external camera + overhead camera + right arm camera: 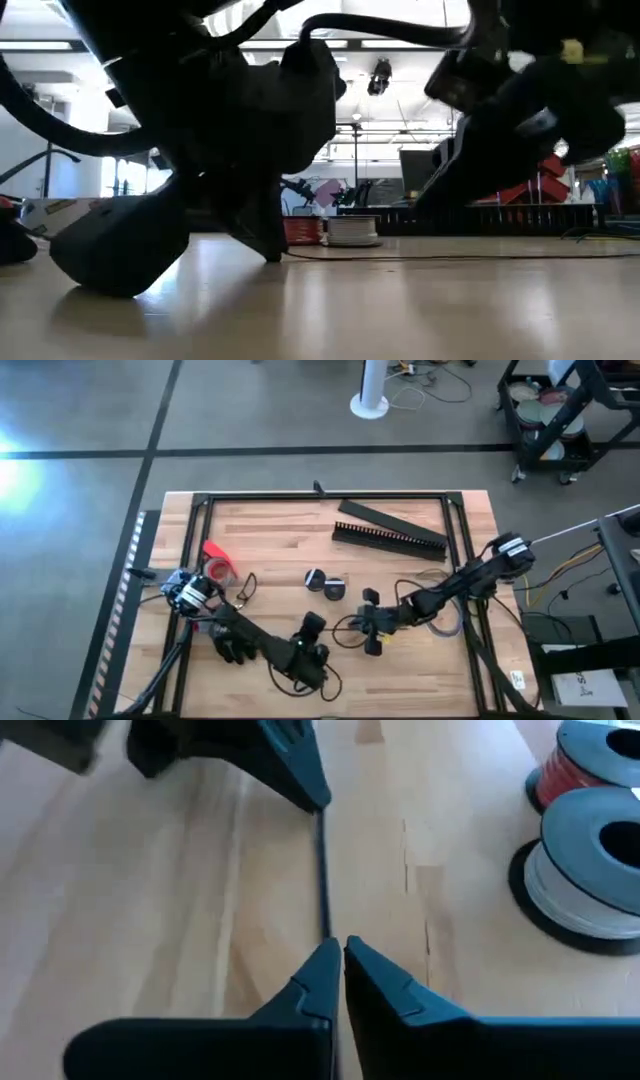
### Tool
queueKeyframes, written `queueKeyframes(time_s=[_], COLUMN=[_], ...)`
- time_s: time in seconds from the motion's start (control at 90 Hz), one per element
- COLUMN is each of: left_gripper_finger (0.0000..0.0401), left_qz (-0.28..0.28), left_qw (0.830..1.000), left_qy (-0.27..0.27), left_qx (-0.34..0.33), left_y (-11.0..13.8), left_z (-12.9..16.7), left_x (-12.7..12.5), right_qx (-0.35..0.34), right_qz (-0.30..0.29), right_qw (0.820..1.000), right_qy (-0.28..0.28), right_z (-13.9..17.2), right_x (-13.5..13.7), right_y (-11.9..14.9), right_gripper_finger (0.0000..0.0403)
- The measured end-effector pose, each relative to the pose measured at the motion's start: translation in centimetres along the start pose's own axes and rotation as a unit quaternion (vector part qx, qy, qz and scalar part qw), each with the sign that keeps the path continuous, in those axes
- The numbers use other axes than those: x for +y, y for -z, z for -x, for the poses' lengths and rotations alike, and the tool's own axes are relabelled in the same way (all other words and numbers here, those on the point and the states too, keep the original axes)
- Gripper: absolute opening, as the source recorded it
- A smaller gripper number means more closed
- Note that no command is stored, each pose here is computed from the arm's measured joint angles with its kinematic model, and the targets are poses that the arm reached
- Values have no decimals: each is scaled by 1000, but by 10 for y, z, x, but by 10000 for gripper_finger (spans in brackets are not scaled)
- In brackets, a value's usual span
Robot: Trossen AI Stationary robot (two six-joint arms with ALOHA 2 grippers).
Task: Ziptie cables
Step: Prepare the black zip tie
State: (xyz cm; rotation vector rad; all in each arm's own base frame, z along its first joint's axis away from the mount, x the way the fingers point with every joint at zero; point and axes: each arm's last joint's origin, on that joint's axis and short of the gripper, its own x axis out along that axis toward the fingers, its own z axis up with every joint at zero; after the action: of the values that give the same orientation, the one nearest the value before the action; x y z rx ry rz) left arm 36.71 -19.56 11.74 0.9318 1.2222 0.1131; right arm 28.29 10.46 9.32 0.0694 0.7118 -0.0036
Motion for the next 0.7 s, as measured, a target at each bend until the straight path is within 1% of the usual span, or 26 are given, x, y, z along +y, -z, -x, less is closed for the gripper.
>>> queueKeyframes(time_s=[0.089,0.233,0.378,0.467,0.544,0.7], left_gripper_finger=[0,10,31,45,59,89], left_qz=[-3,1,-6,-18,-26,-33], left_qw=[1000,1000,1000,999,999,999], left_qy=[1,3,4,27,36,37], left_qx=[-1,-6,-9,-12,-13,-15], left_y=[1,3,3,2,2,2], left_z=[4,9,11,11,11,12], left_x=[4,10,11,10,9,10], right_qx=[-12,-10,-7,-3,-3,-1], right_qz=[-2,-1,-3,-2,-3,-3], right_qw=[1000,1000,1000,1000,1000,1000], right_qy=[-5,-6,-5,-4,-4,-3], right_z=[-4,-7,-7,-7,-7,-7], right_x=[1,1,1,1,1,1], right_y=[0,3,4,5,5,5], right_gripper_finger=[2,2,2,2,3,3])
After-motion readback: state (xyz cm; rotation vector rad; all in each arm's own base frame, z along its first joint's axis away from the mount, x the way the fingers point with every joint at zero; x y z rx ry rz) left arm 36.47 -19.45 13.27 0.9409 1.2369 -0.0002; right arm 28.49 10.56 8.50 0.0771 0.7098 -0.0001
